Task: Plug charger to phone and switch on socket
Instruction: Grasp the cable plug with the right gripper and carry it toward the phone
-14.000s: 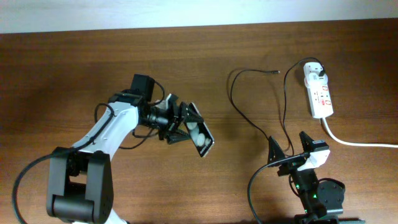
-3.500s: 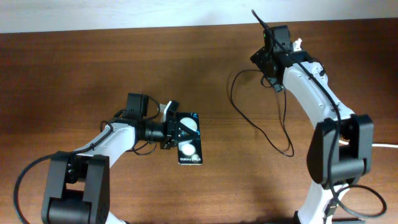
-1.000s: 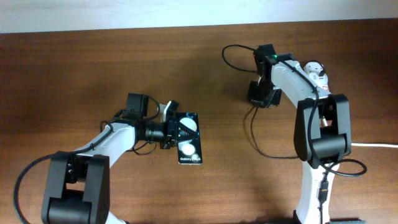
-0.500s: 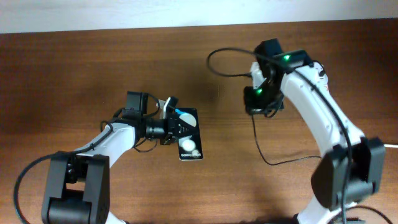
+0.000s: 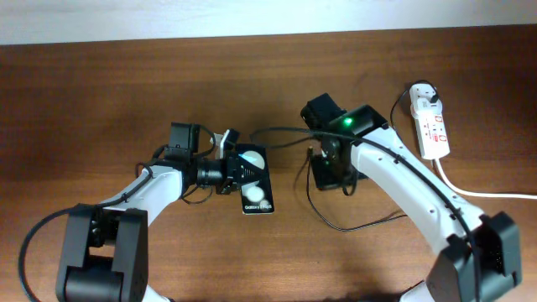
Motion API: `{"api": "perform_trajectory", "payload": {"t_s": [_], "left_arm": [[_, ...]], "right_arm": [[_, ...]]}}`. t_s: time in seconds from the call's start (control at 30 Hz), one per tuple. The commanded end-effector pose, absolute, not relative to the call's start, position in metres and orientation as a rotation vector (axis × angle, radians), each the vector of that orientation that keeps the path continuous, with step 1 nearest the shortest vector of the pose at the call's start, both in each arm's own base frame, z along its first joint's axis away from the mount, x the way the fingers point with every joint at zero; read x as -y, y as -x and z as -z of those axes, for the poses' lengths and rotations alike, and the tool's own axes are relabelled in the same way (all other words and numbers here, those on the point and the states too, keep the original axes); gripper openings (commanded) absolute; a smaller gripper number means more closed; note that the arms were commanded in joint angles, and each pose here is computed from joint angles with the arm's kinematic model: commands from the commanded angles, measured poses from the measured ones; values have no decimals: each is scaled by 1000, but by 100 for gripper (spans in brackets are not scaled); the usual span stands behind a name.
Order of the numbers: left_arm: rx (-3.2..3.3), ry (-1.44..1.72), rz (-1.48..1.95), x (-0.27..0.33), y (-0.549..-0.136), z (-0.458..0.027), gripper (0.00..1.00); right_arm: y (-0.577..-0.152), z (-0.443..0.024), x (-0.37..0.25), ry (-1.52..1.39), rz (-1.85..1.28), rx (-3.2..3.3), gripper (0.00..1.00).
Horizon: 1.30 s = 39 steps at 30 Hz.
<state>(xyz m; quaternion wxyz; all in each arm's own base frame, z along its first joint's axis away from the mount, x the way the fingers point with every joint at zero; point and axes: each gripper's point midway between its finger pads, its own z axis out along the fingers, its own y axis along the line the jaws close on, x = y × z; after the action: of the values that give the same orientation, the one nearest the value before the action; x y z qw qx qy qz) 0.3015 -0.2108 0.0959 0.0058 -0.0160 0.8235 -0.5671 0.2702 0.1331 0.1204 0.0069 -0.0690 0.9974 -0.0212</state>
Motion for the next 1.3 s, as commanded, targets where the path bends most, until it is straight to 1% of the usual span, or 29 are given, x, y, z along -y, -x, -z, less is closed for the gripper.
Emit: {"api": "perform_trajectory", "payload": {"t_s": [0.0, 0.17, 0.27, 0.3, 0.33, 0.37, 0.4, 0.53, 0.7, 0.73, 0.77, 0.83, 0.87, 0.93, 0.97, 1.1, 1.17, 1.2, 1.23, 1.27], "left_arm": [[-2554, 27, 1790, 212, -304, -103, 0], [-2566, 40, 1752, 211, -306, -99, 0], [-2566, 41, 1752, 211, -306, -99, 0], [-2566, 41, 1752, 211, -306, -99, 0], [-2566, 40, 1752, 211, -306, -99, 0], [-2566, 40, 1756, 211, -306, -99, 0], [-2570, 45, 1758, 211, -305, -99, 0], [-2569, 55, 1799, 212, -303, -102, 0], [-2649, 405, 1960, 215, -300, -111, 0], [-2633, 411, 2006, 217, -300, -117, 0], [-2513, 232, 2030, 220, -313, -133, 0], [-2433, 236, 2054, 221, -331, -151, 0], [-2337, 149, 2032, 217, -344, -165, 0], [-2258, 118, 1992, 203, -361, -177, 0], [-2214, 146, 1952, 184, -378, -184, 0], [-2157, 221, 1882, 148, -416, -180, 0], [-2174, 238, 1890, 145, -419, -165, 0], [-2184, 223, 1905, 148, -416, -161, 0], [-2208, 227, 1924, 152, -412, -154, 0], [-2234, 244, 1932, 155, -409, -147, 0]], "right_arm": [[-257, -159, -123, 148, 28, -3034, 4], [-244, -215, -115, 48, -107, -2836, 4], [-252, -250, -99, -16, -86, -2639, 5], [-261, -259, -100, -31, -96, -2576, 25], [-269, -265, -104, -35, -125, -2538, 58], [-278, -269, -109, -39, -147, -2503, 77], [-286, -271, -113, -42, -161, -2479, 100], [-302, -255, -122, -38, -140, -2512, 99], [-317, -225, -130, -28, -91, -2588, 99], [-320, -218, -131, -26, -78, -2608, 99], [-321, -211, -132, -23, -66, -2626, 99], [-321, -206, -131, -21, -53, -2646, 99], [-320, -205, -132, -19, -61, -2651, 99], [-319, -205, -133, -16, -69, -2655, 99], [-320, -205, -134, -16, -70, -2656, 99], [-327, -195, -141, -90, -105, -2668, 99], [-340, -179, -148, -88, -97, -2683, 99], [-345, -171, -150, -88, -89, -2693, 96], [-354, -155, -154, -88, -71, -2710, 88], [-362, -140, -156, -90, -50, -2725, 84]]}}
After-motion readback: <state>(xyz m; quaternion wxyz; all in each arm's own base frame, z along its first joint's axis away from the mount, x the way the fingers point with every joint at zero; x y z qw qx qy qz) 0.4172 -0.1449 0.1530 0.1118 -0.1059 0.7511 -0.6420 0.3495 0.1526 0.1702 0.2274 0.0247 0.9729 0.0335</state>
